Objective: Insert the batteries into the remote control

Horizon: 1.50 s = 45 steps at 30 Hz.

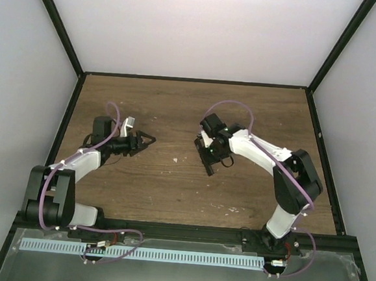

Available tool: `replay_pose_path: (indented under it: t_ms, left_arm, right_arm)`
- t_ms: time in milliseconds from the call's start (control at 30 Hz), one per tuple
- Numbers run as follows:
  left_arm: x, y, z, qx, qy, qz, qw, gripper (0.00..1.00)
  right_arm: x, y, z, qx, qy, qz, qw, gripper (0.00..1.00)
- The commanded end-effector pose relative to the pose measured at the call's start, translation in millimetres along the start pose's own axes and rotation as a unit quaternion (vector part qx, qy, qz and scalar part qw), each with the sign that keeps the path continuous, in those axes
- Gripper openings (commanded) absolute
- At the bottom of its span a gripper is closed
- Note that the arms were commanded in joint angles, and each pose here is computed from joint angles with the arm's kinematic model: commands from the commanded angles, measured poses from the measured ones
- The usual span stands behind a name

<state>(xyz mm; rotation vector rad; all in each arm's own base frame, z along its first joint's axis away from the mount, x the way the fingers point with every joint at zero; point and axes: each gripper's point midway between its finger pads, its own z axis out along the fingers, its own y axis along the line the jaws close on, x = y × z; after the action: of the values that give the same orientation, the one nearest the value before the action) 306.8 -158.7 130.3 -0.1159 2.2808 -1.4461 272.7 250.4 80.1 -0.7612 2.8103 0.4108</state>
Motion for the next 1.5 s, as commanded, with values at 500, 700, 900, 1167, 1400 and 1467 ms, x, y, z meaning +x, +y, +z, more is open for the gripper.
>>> replay_pose_path:
  t_ms: [500,700,900,1167,1400,1467]
  left_arm:
    - [4.0,24.9,1.0,-0.061,0.011,-0.019,0.998,0.78]
    - [4.2,24.7,1.0,-0.062,0.014,-0.018,0.998,0.78]
    - [5.0,24.3,1.3,-0.061,0.016,-0.018,0.998,0.78]
    - [7.9,23.1,0.4,-0.059,0.020,-0.013,0.998,0.77]
    - [7.7,20.0,-1.9,-0.058,0.016,-0.008,0.998,0.77]
    - [6.1,19.1,-2.4,-0.058,0.012,-0.007,0.998,0.77]
  right_arm:
    - [-16.7,-111.8,-0.8,0.371,0.028,-0.071,0.925,0.01]
    - [-6.5,-105.2,19.3,0.389,0.050,-0.106,0.914,0.01]
    - [-5.2,-86.6,31.3,0.375,0.049,-0.137,0.915,0.14]
    - [1.7,-67.5,42.9,0.346,0.058,-0.153,0.924,0.36]
    - [-16.9,-27.1,17.2,0.253,-0.011,-0.143,0.957,0.68]
    - [-28.4,-8.5,2.0,0.206,-0.054,-0.139,0.967,0.81]
